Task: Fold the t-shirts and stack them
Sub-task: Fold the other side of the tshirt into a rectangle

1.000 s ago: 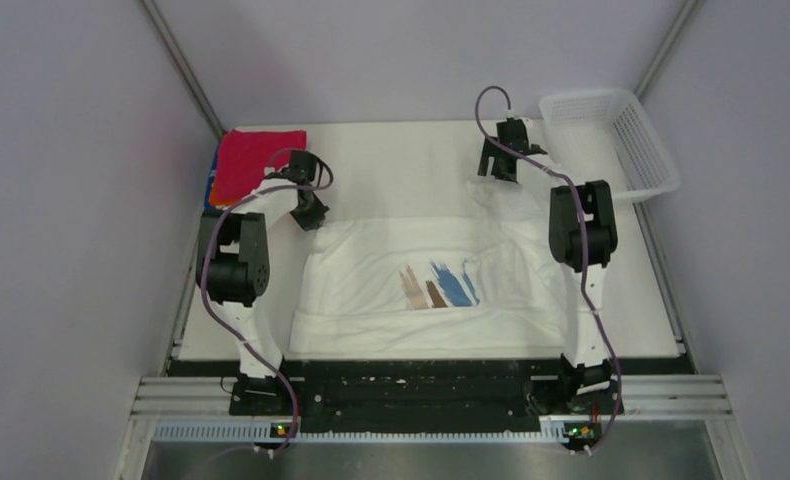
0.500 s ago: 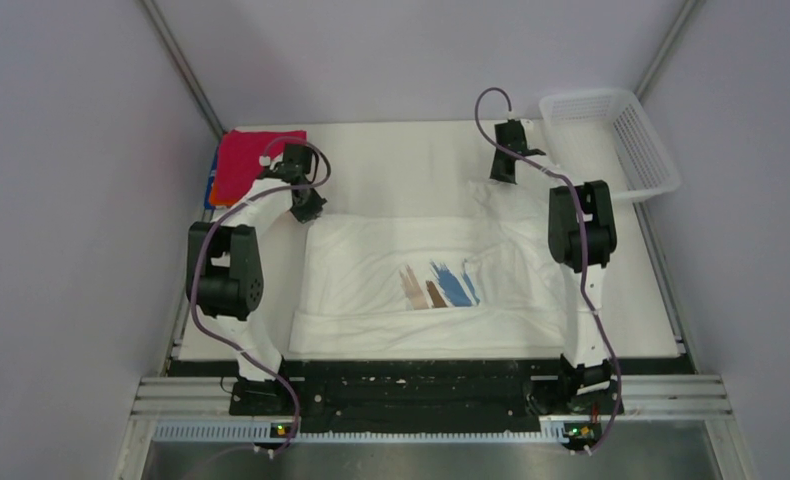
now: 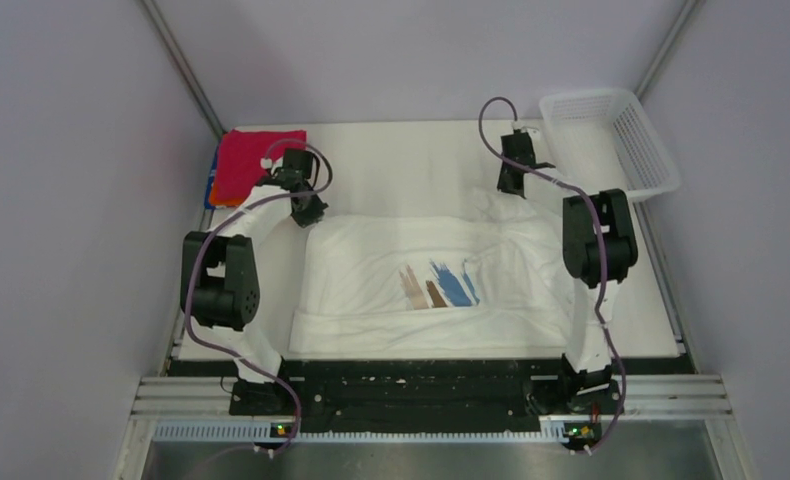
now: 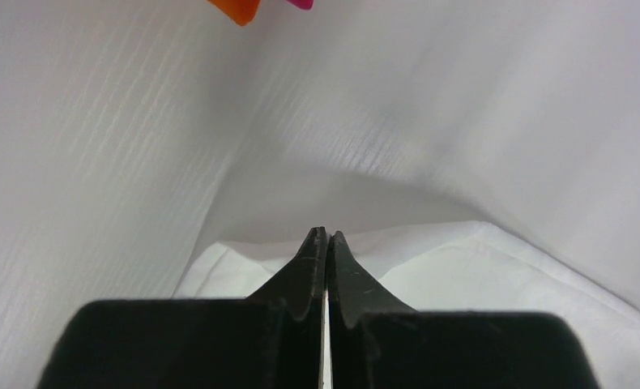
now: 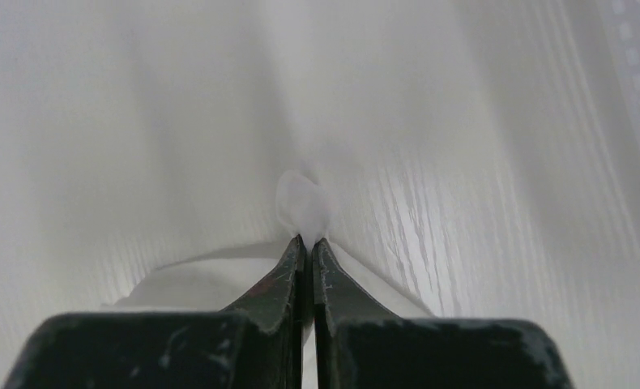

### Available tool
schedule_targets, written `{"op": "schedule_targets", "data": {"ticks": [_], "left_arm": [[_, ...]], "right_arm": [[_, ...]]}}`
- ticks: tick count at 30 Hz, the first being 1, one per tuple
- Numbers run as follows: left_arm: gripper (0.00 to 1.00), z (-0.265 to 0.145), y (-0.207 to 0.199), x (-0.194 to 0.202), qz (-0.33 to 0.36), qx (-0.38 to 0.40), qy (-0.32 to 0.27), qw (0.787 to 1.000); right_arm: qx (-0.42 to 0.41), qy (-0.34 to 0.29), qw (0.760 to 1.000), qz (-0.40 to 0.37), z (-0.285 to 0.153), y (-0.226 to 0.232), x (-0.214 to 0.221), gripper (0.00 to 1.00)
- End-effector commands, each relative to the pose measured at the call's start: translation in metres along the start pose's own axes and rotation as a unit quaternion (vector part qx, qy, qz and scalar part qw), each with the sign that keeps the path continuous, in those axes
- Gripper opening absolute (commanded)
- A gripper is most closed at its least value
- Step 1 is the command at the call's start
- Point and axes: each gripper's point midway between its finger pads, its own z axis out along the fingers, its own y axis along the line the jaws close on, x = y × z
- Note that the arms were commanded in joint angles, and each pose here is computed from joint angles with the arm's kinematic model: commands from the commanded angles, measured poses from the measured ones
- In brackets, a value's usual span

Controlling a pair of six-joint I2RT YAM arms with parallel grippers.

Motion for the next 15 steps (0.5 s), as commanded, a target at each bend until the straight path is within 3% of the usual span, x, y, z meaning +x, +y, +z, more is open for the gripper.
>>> {"op": "schedule_targets", "data": {"ticks": [1,15], "left_arm": [[0.00,-0.024,-0.010,-0.010,0.000,0.038,-0.030,0.999],[0.00,-0.063,0.021,0.021,-0.007,0.059,-0.047,0.997]], "right_arm": [[-0.050,-0.096,0.994,0.009,-0.062,0.017,-0.053,0.00],[-0.006,-0.125,0.992,0.020,-0.188,-0.032,-0.008,0.00]]}}
